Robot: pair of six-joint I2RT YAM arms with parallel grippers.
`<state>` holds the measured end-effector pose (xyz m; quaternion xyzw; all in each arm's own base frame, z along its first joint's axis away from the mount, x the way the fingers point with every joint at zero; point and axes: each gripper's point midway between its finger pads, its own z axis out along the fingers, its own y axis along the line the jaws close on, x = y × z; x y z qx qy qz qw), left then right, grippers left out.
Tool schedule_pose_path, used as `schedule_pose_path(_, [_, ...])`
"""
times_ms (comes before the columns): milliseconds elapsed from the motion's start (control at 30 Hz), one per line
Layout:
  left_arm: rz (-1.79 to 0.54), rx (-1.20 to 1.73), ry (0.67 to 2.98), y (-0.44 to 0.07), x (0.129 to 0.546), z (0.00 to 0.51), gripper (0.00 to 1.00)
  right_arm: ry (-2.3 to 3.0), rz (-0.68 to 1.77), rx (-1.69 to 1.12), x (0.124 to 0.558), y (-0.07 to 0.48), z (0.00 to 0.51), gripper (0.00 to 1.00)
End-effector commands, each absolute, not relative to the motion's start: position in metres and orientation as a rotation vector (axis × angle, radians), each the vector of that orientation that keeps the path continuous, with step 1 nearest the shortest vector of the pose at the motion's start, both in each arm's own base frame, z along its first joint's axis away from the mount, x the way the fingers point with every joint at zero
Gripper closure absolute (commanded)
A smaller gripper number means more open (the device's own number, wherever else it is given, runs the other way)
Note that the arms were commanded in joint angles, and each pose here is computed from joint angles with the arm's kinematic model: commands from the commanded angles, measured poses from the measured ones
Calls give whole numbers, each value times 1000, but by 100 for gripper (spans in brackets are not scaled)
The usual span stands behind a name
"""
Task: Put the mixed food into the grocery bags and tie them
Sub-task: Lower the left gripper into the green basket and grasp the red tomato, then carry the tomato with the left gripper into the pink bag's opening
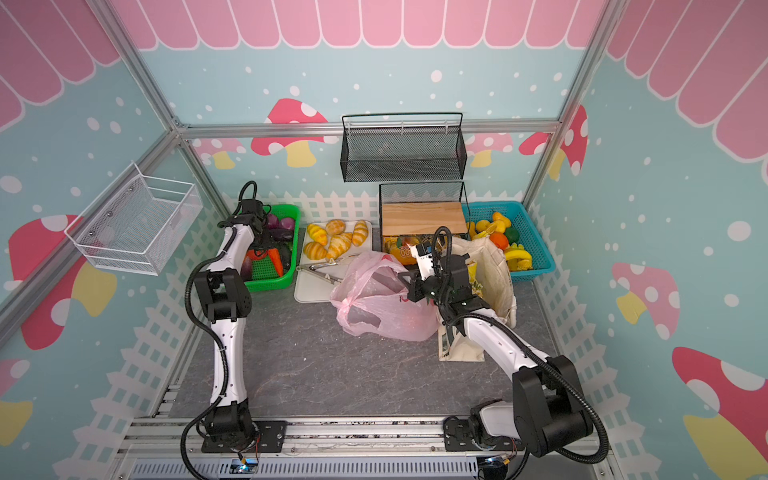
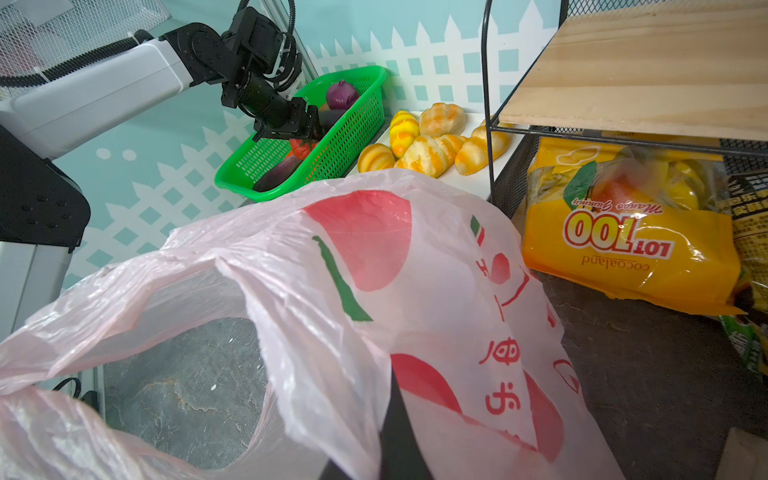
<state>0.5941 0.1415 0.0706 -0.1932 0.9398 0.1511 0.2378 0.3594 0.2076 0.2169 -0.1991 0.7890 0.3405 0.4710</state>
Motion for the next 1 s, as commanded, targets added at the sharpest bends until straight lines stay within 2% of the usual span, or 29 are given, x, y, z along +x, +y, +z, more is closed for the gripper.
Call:
schedule_pose_path(0, [361,-548,2654,145,583,49,11,1930,832,-510,357,207,211,100])
schedule_pose_path(200, [271,-569,2668,144,583,44,10,1931,831,-510,357,207,211,100])
schedule_pose_path(400, [231,-598,2636,142,586,58,23,1933,836,-513,357,208,210,100])
schedule_pose_path(667, [184,-611,2503,131,591,129,38,1925,842,-516,356,209,213,100])
schedule_pose_path(967, [301,-575,2369,91,563,213,41,1908,845,-520,352,208,219,100])
